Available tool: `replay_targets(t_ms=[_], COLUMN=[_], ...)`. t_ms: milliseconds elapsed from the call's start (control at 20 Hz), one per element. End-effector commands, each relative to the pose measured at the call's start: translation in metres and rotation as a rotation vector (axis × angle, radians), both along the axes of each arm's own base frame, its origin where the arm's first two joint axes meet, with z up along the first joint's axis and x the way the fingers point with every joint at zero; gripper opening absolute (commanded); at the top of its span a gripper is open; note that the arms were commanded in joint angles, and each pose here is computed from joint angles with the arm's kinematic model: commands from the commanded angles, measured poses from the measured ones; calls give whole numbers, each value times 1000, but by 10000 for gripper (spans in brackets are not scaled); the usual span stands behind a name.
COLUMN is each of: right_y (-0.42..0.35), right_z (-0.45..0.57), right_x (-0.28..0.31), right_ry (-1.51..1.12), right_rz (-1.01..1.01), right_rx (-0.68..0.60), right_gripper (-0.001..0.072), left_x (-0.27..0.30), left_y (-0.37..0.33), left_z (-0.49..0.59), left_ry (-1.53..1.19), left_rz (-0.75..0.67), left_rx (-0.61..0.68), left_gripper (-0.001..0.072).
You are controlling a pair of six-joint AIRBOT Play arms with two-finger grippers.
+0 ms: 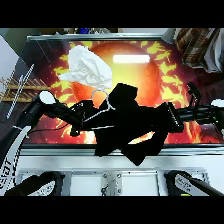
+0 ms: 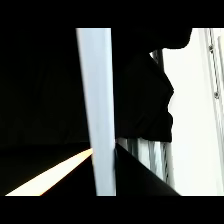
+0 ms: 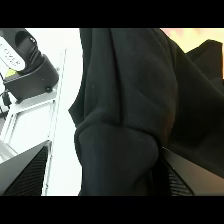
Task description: Fold the clothes and pants, and hang the long-sleeved shirts on hangers.
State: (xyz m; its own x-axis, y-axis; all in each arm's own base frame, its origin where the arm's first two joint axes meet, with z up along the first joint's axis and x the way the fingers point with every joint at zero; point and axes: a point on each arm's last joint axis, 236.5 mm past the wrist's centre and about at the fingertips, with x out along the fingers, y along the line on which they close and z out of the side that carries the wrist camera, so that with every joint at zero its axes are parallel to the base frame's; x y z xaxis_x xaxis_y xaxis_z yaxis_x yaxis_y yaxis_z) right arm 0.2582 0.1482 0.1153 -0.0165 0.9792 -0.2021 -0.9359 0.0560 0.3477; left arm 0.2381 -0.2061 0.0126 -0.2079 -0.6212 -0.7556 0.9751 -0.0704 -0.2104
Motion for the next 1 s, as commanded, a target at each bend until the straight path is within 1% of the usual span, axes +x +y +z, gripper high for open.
replay_targets(t_ms=[0, 700, 850, 900, 950], right_y=[5, 5, 5, 5, 5], right_z=[-1, -1, -1, -1, -1], right_x=[2, 2, 2, 1, 1], right_ry=[-4, -4, -4, -4, -4], right_rz=[1, 1, 1, 2, 3], right_rx=[-4, -3, -3, -3, -3], right_gripper=[680, 679, 670, 584, 384], left_x=[0, -6, -6, -6, -6], left_y=[-2, -1, -1, -1, -1], left_z=[2, 3, 3, 3, 3], left_ry=[0, 20, 20, 20, 20], left_rz=[2, -15, -15, -14, -15], left_rx=[-10, -10, -10, -10, -10], left_gripper=[19, 20, 20, 19, 20])
